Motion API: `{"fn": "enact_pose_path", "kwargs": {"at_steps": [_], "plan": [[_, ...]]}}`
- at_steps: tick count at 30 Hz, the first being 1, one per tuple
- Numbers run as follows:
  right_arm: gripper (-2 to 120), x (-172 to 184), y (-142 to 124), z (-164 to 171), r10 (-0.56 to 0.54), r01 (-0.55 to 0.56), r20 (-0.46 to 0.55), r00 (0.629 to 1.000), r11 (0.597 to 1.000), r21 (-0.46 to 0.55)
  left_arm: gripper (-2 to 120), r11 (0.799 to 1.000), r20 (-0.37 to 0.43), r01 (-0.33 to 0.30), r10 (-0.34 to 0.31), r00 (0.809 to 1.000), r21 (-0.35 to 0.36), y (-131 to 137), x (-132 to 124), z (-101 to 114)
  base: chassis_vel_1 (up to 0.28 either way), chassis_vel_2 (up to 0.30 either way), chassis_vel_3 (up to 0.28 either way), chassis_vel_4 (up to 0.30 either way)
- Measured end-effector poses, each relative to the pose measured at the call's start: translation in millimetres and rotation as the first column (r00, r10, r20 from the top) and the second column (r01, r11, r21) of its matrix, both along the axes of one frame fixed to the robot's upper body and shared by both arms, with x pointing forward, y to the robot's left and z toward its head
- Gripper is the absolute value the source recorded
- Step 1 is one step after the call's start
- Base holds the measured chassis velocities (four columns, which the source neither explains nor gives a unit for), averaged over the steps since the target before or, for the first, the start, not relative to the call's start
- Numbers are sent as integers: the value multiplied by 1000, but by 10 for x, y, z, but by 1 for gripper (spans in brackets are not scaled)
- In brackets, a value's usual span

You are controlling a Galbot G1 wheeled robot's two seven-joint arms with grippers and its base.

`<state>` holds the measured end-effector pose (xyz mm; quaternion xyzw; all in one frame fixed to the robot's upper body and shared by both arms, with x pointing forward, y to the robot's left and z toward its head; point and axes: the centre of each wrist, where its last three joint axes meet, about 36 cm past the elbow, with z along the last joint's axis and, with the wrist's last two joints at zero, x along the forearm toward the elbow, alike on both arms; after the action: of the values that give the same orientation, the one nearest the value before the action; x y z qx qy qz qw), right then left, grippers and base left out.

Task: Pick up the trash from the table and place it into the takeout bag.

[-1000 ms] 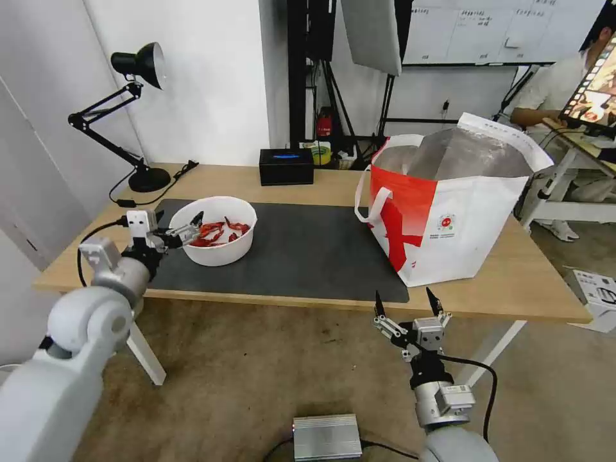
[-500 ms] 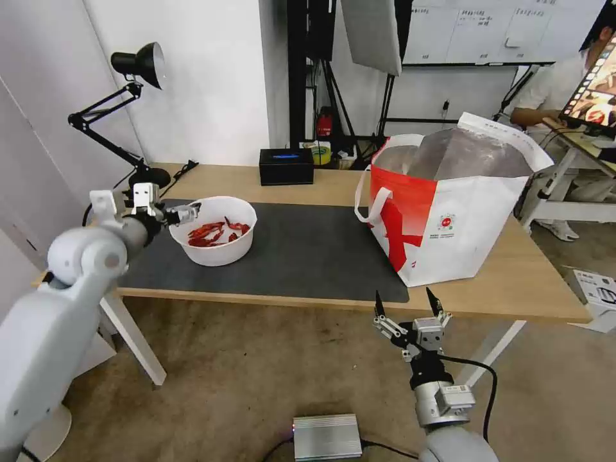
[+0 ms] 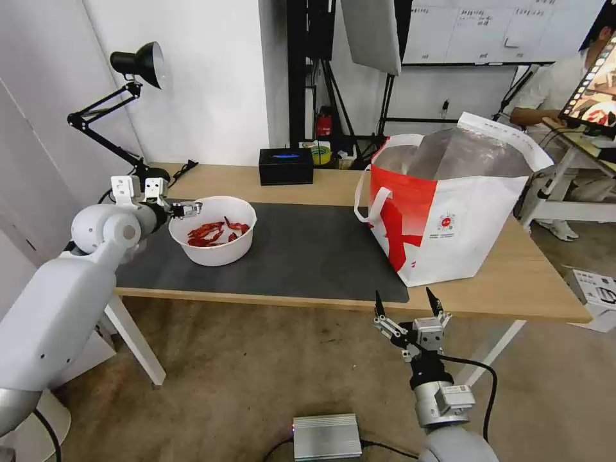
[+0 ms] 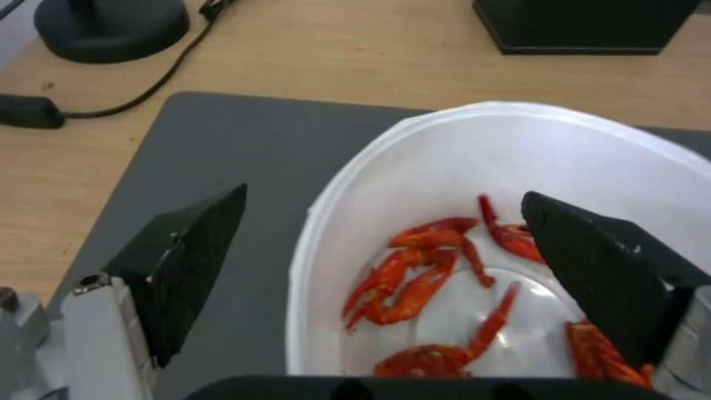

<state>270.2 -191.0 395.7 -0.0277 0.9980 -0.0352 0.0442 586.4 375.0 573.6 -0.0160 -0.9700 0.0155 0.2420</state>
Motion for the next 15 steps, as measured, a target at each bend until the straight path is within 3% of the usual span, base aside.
{"fn": "enact_pose_path", "kwargs": {"at_steps": [15], "plan": [[100,0,0,0,0,0,0,1000,1000,0,100,1000,-57,3,-2,998,11,30,51,-289,0,0,0,0]]}}
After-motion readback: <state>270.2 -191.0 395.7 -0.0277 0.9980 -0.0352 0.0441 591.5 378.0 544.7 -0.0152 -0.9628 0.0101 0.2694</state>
